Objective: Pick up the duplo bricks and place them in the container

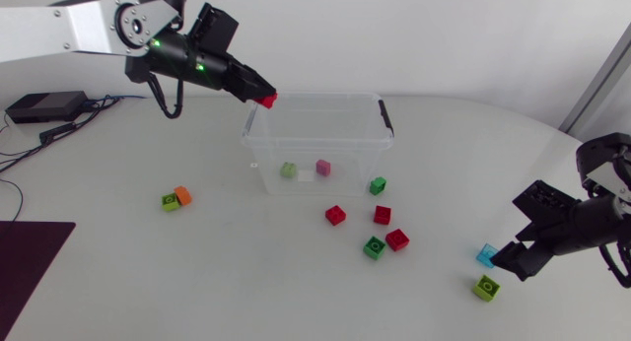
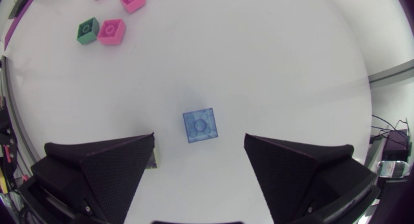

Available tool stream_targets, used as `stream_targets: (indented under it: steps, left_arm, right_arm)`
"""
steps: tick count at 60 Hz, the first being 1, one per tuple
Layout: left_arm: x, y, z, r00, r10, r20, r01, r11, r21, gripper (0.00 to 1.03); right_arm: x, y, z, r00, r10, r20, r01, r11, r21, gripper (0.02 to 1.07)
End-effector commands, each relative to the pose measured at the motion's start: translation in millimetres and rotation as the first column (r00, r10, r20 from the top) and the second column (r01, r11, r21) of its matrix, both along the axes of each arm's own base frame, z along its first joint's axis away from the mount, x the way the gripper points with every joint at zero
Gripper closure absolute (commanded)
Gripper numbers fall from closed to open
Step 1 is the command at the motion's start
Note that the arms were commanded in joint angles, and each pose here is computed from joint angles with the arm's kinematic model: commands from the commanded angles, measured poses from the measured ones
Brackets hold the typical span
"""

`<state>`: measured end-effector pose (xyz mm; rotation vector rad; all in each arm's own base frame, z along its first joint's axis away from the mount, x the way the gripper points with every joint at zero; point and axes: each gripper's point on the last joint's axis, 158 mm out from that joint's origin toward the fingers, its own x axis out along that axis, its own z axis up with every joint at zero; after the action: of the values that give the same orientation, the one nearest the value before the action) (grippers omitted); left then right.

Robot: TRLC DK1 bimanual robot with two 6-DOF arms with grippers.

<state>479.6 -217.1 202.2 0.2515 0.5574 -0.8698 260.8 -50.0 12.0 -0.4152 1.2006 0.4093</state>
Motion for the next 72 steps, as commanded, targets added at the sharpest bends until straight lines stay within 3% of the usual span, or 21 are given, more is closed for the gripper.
stream_targets:
  steps: [1, 4, 6, 18, 40, 47, 52, 54, 58, 60, 64, 72]
  left_arm:
    - [8.1, -8.3, -9.2, 1.000, 0.008, -0.028, -0.008, 1.000, -0.022, 0.32]
    - [7.1, -7.3, -10.4, 1.000, 0.006, -0.023, -0.006, 1.000, -0.013, 0.11]
    - [5.3, -5.2, -3.5, 1.000, 0.008, -0.008, -0.008, 1.000, -0.016, 0.06]
    - [6.1, 40.2, 18.7, 0.997, 0.073, 0.014, -0.074, 0.997, 0.006, 0.06]
    - [-25.6, 174.5, 1.3, 0.986, 0.166, -0.007, -0.161, 0.968, 0.192, 0.06]
    - [-39.8, 206.7, -28.0, 0.986, 0.157, -0.053, -0.139, 0.957, 0.255, 0.06]
    - [-53.5, 219.6, -63.2, 0.987, 0.124, -0.105, -0.086, 0.947, 0.311, 0.06]
    - [-58.2, 222.3, -74.6, 0.985, 0.113, -0.128, -0.067, 0.945, 0.320, 0.06]
    - [-65.4, 226.3, -97.5, 0.981, 0.094, -0.171, -0.030, 0.939, 0.343, 0.07]
    - [-70.0, 227.3, -109.9, 0.977, 0.081, -0.197, -0.005, 0.935, 0.355, 0.07]
    - [-75.8, 229.2, -126.1, 0.970, 0.071, -0.234, 0.024, 0.925, 0.378, 0.07]
    - [-84.4, 236.3, -152.4, 0.960, 0.040, -0.276, 0.088, 0.895, 0.436, 0.07]
  right_arm:
    - [-15.2, -4.3, -16.1, 0.997, 0.033, -0.066, -0.033, 0.999, 0.001, 0.07]
    - [-15.2, -9.8, -19.7, 0.996, 0.041, -0.076, -0.041, 0.999, 0.001, 0.07]
    - [-16.6, -11.8, -24.1, 0.994, 0.056, -0.091, -0.056, 0.998, 0.005, 0.07]
    - [-10.2, -13.9, -32.7, 0.988, 0.116, -0.100, -0.116, 0.993, 0.004, 0.07]
    - [20.2, -4.7, -44.2, 0.974, 0.191, -0.120, -0.191, 0.981, 0.011, 0.07]
    - [23.7, -3.0, -49.8, 0.971, 0.204, -0.127, -0.205, 0.979, 0.004, 0.17]
    - [22.2, -0.7, -56.5, 0.967, 0.212, -0.143, -0.213, 0.977, 0.007, 0.31]
    - [20.2, -0.2, -59.2, 0.964, 0.218, -0.152, -0.219, 0.976, 0.008, 0.40]
    - [19.0, 0.6, -60.6, 0.961, 0.229, -0.153, -0.231, 0.973, 0.008, 0.72]
    - [18.5, 0.8, -59.4, 0.961, 0.229, -0.157, -0.229, 0.973, 0.014, 0.78]
    - [16.0, 1.3, -60.0, 0.960, 0.227, -0.166, -0.228, 0.974, 0.017, 0.84]
    - [17.3, -3.0, -45.3, 0.967, 0.207, -0.146, -0.207, 0.978, 0.010, 0.84]
